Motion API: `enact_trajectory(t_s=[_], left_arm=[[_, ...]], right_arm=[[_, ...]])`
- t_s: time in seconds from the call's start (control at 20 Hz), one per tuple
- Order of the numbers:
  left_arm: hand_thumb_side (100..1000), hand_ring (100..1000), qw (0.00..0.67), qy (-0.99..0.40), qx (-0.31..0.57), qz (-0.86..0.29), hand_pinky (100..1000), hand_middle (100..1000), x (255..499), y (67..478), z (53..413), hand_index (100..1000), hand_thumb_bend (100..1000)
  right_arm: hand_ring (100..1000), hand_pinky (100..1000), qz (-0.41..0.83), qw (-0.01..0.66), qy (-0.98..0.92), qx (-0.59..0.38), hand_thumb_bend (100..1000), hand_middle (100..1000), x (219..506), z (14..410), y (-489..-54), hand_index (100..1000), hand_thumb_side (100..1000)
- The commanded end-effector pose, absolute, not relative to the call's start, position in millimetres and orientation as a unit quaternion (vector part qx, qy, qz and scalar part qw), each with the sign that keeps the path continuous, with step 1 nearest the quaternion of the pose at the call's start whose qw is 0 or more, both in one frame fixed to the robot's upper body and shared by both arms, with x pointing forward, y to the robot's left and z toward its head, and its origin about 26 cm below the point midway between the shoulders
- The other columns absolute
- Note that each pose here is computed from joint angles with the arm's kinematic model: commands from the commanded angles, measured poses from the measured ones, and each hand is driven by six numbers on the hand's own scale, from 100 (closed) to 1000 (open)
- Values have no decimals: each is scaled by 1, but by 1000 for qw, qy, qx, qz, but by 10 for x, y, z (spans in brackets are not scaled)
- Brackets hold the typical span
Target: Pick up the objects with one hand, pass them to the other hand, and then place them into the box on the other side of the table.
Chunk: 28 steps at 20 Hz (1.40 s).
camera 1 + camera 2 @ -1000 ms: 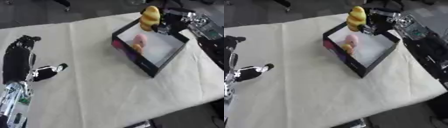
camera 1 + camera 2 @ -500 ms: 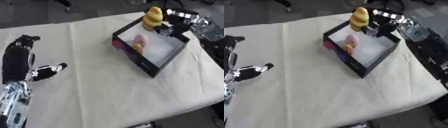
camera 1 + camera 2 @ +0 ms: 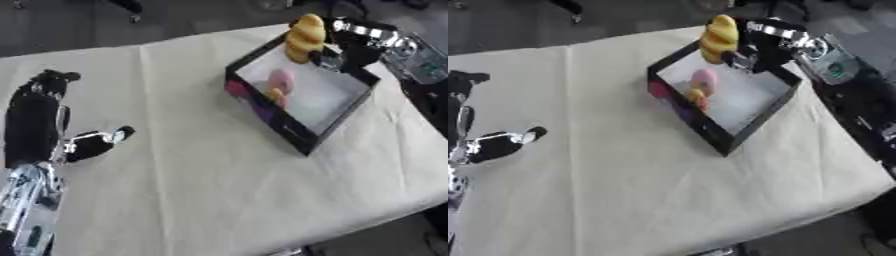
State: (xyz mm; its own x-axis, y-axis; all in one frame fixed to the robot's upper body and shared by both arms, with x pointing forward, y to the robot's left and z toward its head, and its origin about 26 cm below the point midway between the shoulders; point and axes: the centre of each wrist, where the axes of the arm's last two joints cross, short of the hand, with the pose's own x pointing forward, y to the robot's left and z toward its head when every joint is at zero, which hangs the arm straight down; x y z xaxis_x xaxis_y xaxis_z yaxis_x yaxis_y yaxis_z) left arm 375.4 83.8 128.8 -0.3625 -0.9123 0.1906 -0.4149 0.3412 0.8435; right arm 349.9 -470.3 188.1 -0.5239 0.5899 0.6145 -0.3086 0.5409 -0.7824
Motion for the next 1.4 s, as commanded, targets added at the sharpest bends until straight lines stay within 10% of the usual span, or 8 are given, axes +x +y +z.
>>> enact_trajectory(t_s=[0.05, 0.6, 1.05, 1.15, 1.2, 1.25, 1.4], left_arm=[[393, 763, 334, -747, 453, -354, 811, 675, 3760, 865, 1367, 780, 918], [395, 762, 335, -746, 454, -354, 811, 675, 3757, 868, 1354, 779, 919], [395, 762, 336, -745, 456, -354, 811, 674, 3759, 874, 1349, 780, 920], [395, 762, 335, -745, 456, -354, 811, 673, 3760, 874, 1351, 780, 920], [395, 762, 334, -745, 456, -354, 811, 673, 3759, 872, 1353, 779, 920], [397, 762, 333, -746, 456, -354, 811, 673, 3759, 869, 1357, 780, 919], [399, 762, 331, -746, 456, -354, 810, 672, 3758, 865, 1357, 779, 916]], right_arm=[[1000, 1000, 508, 448, -724, -128, 100, 1000, 3462, 2153, -4772, 1000, 279], [1000, 1000, 585, 376, -711, -105, 100, 1000, 3429, 2189, -4841, 1000, 100], [1000, 1000, 594, 391, -691, -132, 100, 1000, 3389, 2176, -4916, 1000, 368], [1000, 1000, 598, 371, -697, -137, 100, 1000, 3380, 2212, -4885, 1000, 341], [1000, 1000, 601, 353, -704, -135, 100, 1000, 3378, 2226, -4854, 1000, 100], [1000, 1000, 606, 329, -713, -123, 100, 1000, 3376, 2214, -4799, 1000, 431], [1000, 1000, 607, 295, -735, -67, 100, 1000, 3361, 2164, -4710, 1000, 523]])
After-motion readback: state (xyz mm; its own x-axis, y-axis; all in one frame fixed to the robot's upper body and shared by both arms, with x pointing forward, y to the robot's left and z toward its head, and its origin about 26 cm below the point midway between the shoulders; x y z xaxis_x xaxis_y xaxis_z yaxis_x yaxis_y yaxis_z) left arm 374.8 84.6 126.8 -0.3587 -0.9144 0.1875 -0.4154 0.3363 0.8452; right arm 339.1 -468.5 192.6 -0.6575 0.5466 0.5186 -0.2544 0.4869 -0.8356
